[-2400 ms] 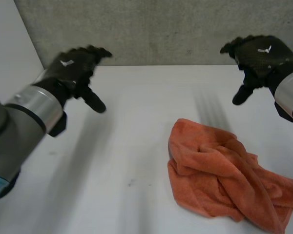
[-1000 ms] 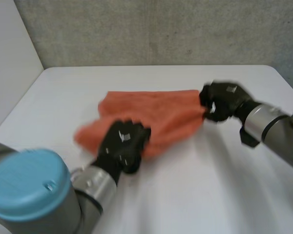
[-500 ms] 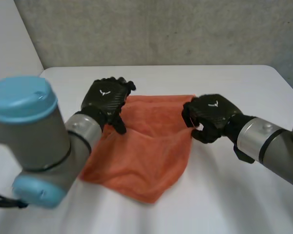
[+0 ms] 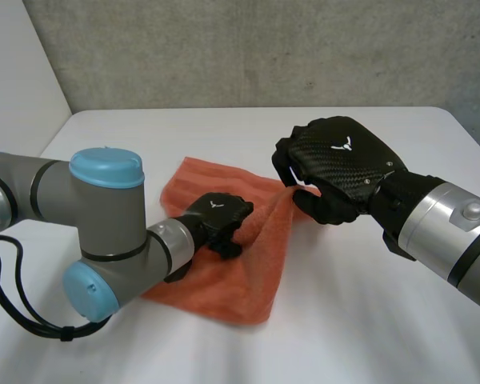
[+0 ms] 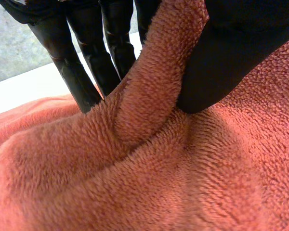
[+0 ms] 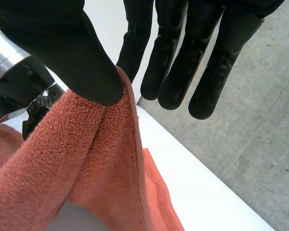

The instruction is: Fold the laundry

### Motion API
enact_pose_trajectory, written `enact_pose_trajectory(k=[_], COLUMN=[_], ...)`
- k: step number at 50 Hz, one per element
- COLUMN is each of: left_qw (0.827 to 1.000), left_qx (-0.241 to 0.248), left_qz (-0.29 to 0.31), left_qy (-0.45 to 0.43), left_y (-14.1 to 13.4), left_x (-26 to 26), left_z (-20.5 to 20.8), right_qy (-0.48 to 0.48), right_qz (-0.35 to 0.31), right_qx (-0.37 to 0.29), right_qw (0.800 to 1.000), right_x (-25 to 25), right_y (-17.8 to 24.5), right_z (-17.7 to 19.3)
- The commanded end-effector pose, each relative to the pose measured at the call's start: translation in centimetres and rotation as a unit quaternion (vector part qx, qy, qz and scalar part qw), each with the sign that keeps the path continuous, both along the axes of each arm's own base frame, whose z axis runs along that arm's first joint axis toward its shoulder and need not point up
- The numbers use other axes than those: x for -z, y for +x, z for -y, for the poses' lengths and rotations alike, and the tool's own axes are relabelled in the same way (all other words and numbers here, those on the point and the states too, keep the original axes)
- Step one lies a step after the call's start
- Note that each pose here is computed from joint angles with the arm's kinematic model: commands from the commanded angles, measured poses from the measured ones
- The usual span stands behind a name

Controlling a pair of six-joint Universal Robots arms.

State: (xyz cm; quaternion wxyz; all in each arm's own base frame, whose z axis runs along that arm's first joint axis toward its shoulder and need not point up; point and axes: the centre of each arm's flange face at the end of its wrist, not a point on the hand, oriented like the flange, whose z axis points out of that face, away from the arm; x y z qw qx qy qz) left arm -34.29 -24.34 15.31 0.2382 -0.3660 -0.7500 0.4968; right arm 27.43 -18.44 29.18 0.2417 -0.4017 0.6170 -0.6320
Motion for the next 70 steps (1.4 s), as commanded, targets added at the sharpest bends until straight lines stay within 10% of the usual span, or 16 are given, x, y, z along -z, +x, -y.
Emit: enact_pose_trajectory(k=[1,6,33,59,70], left_qw=[0.996,0.987,0.983,0.986,0.984], left_qx=[-0.064,-0.130,-0.158,-0.135,-0.163], left_qz=[-0.009,-0.011,-0.012,-0.042,-0.026], left_qy=[-0.053,-0.095,-0.096,-0.091,-0.071], left_y=[1.5,3.8,7.2,7.6,9.1], left_x=[-2.4,-4.6,-7.9,-10.6,-8.8], left_z=[1.7,2.9,0.6,-2.0,-0.8], right_qy=[0.023,0.106,0.305,0.272,0.161], right_qz=[-0.012,-0.049,0.001,0.078,0.134], right_qx=[0.005,0.009,0.112,0.106,0.158], right_qw=[1.000,0.993,0.946,0.953,0.965], right_x=[1.1,4.5,12.1,18.0,8.7], right_y=[0.0,0.5,0.0,8.0,5.1], right_z=[0.3,1.5,6.6,8.1,10.4])
